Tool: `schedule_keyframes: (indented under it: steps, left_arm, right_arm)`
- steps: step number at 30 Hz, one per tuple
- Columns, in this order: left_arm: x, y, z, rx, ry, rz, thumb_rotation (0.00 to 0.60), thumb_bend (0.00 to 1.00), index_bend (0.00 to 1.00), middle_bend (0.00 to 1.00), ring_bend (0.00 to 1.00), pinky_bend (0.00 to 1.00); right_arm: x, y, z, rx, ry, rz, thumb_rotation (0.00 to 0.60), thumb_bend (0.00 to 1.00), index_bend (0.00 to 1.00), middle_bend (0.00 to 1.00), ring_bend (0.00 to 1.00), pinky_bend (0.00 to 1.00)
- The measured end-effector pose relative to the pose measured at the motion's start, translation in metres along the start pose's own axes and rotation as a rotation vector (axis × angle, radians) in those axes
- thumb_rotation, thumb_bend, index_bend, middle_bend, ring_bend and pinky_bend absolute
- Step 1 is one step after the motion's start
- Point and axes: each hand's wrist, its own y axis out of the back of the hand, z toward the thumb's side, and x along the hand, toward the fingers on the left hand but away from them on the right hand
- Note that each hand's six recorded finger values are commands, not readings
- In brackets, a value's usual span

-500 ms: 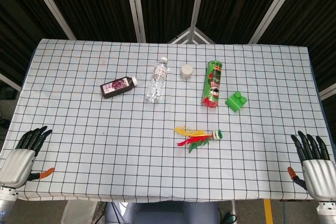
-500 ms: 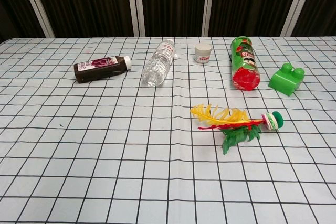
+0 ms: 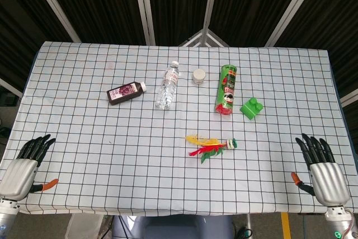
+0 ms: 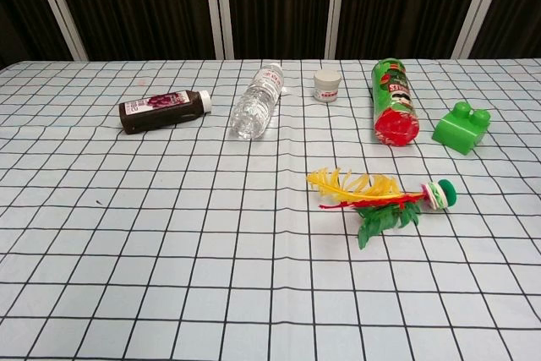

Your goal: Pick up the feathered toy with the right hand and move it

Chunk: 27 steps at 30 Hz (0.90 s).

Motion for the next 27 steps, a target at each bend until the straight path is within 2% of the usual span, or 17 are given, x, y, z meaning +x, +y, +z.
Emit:
schedule_keyframes:
  steps: [4, 10, 18, 27]
  left_arm:
    - [0.001, 0.000, 0.001, -0.002, -0.002, -0.001, 0.600, 0.00, 0.00, 0.00, 0.00, 0.00]
    - [0.000, 0.001, 0.000, -0.007, 0.000, -0.001, 0.600, 0.00, 0.00, 0.00, 0.00, 0.00]
    - [0.001, 0.000, -0.001, -0.018, 0.002, -0.009, 0.600, 0.00, 0.00, 0.00, 0.00, 0.00]
    - [0.001, 0.000, 0.000, -0.037, 0.003, -0.020, 0.600, 0.00, 0.00, 0.00, 0.00, 0.00]
  right_arm:
    - [-0.024, -0.007, 0.033, -0.114, 0.089, 0.021, 0.600, 0.33, 0.37, 0.15, 0.00, 0.00]
    - [-0.060, -0.032, 0.087, -0.216, 0.194, 0.066, 0.600, 0.33, 0.42, 0.18, 0.00, 0.00]
    - [-0.088, -0.084, 0.152, -0.290, 0.237, 0.142, 0.600, 0.33, 0.46, 0.20, 0.00, 0.00]
    - [-0.103, -0.137, 0.194, -0.280, 0.240, 0.201, 0.600, 0.40, 0.46, 0.20, 0.00, 0.00]
